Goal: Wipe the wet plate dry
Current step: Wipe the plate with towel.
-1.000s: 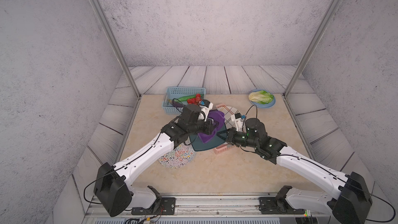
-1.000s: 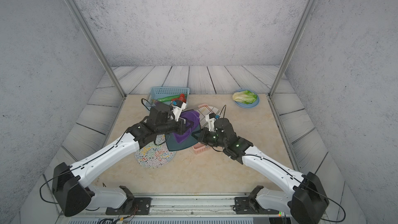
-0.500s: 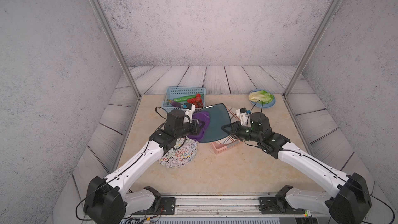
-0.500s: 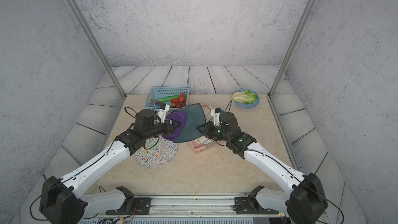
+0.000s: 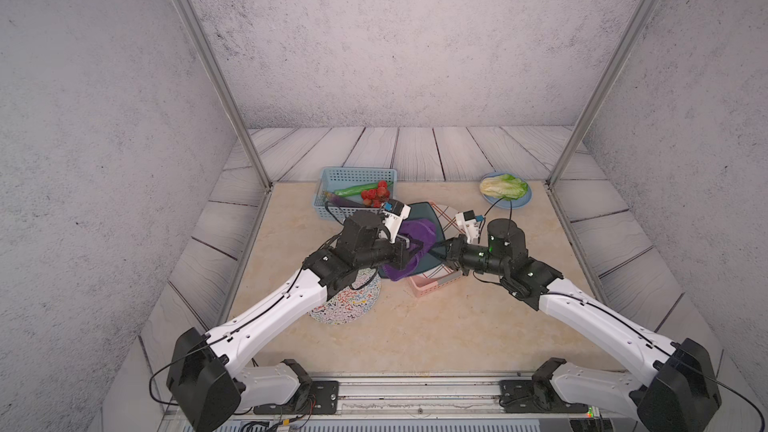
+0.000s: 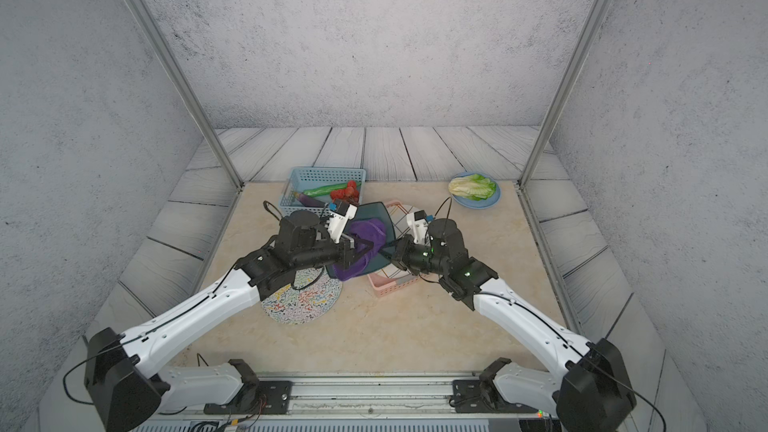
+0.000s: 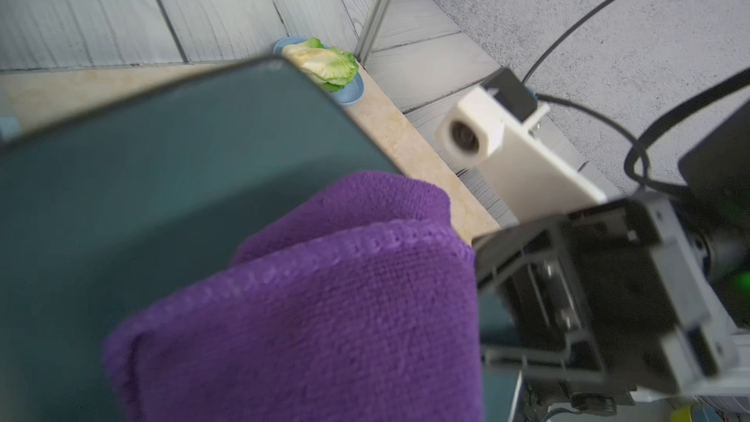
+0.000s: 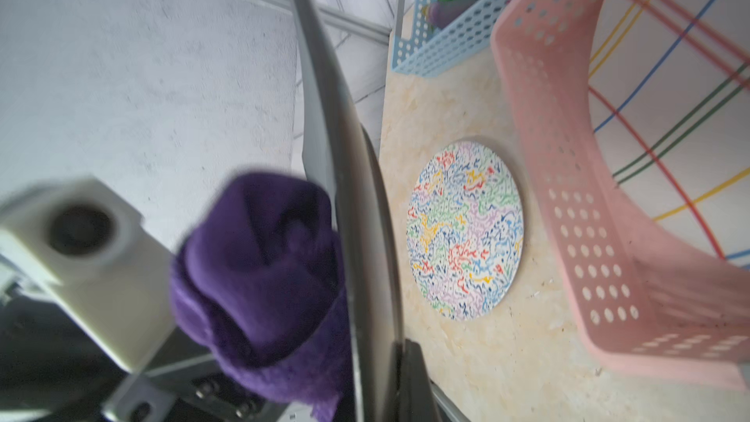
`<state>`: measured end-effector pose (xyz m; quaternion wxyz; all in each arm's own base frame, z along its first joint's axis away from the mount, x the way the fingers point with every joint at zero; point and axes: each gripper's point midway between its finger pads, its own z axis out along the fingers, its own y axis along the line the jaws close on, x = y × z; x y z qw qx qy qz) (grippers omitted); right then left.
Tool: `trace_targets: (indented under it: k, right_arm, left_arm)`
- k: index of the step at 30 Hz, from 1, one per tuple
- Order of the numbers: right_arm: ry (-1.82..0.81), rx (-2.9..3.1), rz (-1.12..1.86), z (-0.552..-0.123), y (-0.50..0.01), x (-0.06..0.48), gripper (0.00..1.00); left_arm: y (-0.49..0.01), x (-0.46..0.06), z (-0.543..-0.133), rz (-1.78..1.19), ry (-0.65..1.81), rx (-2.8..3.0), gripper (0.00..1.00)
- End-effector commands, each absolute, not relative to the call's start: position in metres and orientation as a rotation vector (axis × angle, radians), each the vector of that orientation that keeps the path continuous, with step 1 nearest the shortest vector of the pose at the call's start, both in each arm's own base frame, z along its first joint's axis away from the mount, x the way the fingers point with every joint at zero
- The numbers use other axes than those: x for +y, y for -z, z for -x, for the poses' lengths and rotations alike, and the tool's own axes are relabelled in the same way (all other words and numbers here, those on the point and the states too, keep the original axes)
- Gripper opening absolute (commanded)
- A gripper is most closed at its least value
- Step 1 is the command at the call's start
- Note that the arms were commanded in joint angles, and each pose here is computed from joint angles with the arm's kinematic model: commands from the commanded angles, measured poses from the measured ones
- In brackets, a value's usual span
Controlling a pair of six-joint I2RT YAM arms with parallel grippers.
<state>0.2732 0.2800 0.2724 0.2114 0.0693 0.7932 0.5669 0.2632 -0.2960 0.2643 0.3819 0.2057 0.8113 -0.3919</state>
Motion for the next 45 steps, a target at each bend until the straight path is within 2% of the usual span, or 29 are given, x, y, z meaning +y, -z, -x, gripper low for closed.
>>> trace_targets:
  k: [1,4,8,14,20,25,29,34,39,45]
  right_arm:
    - [-1.821,1.513,0.192,-0.244,-0.468,0.267,0.0]
    - [-1.804,1.505,0.147,-0.243,-0.463,0.256,0.0]
    - [-1.789,1.466,0.11,-0.24,-0.473,0.234,0.0]
    - [-1.982,1.317,0.3,-0.216,-0.51,0.243,0.0]
    - [-2.059,1.378,0.404,-0.214,-0.491,0.274,0.0]
    - [-2.051,1.476,0.449,-0.206,-0.465,0.308,0.0]
    - [-2.048,1.477,0.462,-0.205,-0.469,0.328,0.0]
    - [-1.979,1.405,0.343,-0.239,-0.512,0.314,0.0]
    - [-1.936,1.408,0.225,-0.268,-0.515,0.288,0.0]
    - [-1.973,1.439,0.337,-0.228,-0.488,0.304,0.0]
  left_arm:
    - [-0.182,-0.234,-0.258,-0.244,0.813,2.369,0.0]
    - [-0.221,-0.202,-0.269,0.007,1.086,2.245,0.0]
    - [-0.328,-0.18,-0.275,0.217,1.564,1.823,0.0]
    - [-0.454,-0.178,-0.26,0.175,1.945,1.409,0.0]
    - [-0.518,-0.17,-0.249,0.226,2.202,1.109,0.0]
    - [-0.545,-0.172,-0.235,0.205,2.252,1.034,0.0]
    - [-0.545,-0.192,-0.216,0.145,2.247,1.086,0.0]
    - [-0.512,-0.237,-0.193,0.071,2.211,1.238,0.0]
    - [-0.529,-0.224,-0.198,0.112,2.315,1.122,0.0]
    - [-0.575,-0.208,-0.204,0.064,2.286,1.037,0.0]
